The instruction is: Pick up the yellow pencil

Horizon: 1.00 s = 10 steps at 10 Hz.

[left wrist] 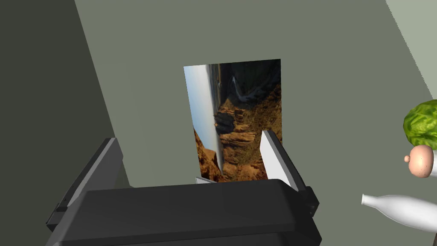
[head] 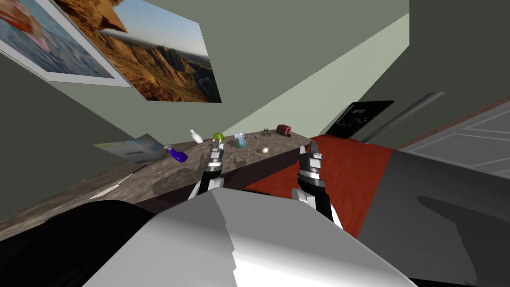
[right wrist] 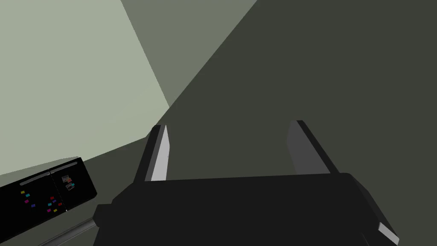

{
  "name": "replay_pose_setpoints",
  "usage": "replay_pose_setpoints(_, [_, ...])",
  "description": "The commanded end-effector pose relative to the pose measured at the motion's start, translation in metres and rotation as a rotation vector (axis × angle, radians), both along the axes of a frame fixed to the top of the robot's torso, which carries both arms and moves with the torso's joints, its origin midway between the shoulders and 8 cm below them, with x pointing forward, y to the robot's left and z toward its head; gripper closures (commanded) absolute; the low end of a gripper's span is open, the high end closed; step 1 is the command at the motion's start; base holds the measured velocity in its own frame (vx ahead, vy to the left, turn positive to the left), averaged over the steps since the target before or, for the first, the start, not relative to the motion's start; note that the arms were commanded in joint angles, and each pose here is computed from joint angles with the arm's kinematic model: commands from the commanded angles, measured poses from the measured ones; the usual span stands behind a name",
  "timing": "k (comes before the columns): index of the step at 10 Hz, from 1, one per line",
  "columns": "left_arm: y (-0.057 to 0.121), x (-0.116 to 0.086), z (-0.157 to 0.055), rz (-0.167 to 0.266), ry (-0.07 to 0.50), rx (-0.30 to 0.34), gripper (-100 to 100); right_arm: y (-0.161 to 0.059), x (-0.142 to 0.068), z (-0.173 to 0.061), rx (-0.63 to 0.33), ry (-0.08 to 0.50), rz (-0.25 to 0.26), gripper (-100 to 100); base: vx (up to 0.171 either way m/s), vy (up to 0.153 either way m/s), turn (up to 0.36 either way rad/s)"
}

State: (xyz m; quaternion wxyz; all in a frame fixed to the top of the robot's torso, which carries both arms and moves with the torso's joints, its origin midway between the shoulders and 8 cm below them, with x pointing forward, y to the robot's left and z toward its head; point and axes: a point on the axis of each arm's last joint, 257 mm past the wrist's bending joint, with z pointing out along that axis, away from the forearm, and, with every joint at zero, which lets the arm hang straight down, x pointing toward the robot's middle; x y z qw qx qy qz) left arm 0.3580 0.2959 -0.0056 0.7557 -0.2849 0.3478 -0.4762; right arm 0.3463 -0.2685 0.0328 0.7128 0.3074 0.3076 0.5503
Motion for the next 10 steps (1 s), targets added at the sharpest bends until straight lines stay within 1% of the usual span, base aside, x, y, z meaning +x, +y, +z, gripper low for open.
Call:
replay_pose_setpoints(1, [0.001,0.002,0.000,-0.002,0.011,0.024,-100,0.000,0.000,0.000,0.000,0.000,0.000,0,-0.010,0.009,-0.067])
replay_pose_setpoints(4, [0.011,0.010,-0.002,0.010,0.052,0.082,-100,0.000,0.000,0.000,0.000,0.000,0.000,0,-0.028,0.033,-0.125])
replay_pose_setpoints(7, [0.030,0.023,-0.006,0.042,0.116,0.138,-100,0.000,0.000,0.000,0.000,0.000,0.000,0,-0.045,0.053,-0.195])
replay_pose_setpoints(8, [0.030,0.024,-0.007,0.043,0.122,0.137,-100,0.000,0.000,0.000,0.000,0.000,0.000,0,-0.032,0.037,-0.068])
replay_pose_setpoints(9, [0.038,0.029,-0.010,0.057,0.153,0.153,-100,0.000,0.000,0.000,0.000,0.000,0.000,0,-0.034,0.022,-0.176])
replay_pose_setpoints(10, [0.046,0.033,-0.010,0.070,0.170,0.172,-100,0.000,0.000,0.000,0.000,0.000,0.000,0,-0.041,0.037,-0.234])
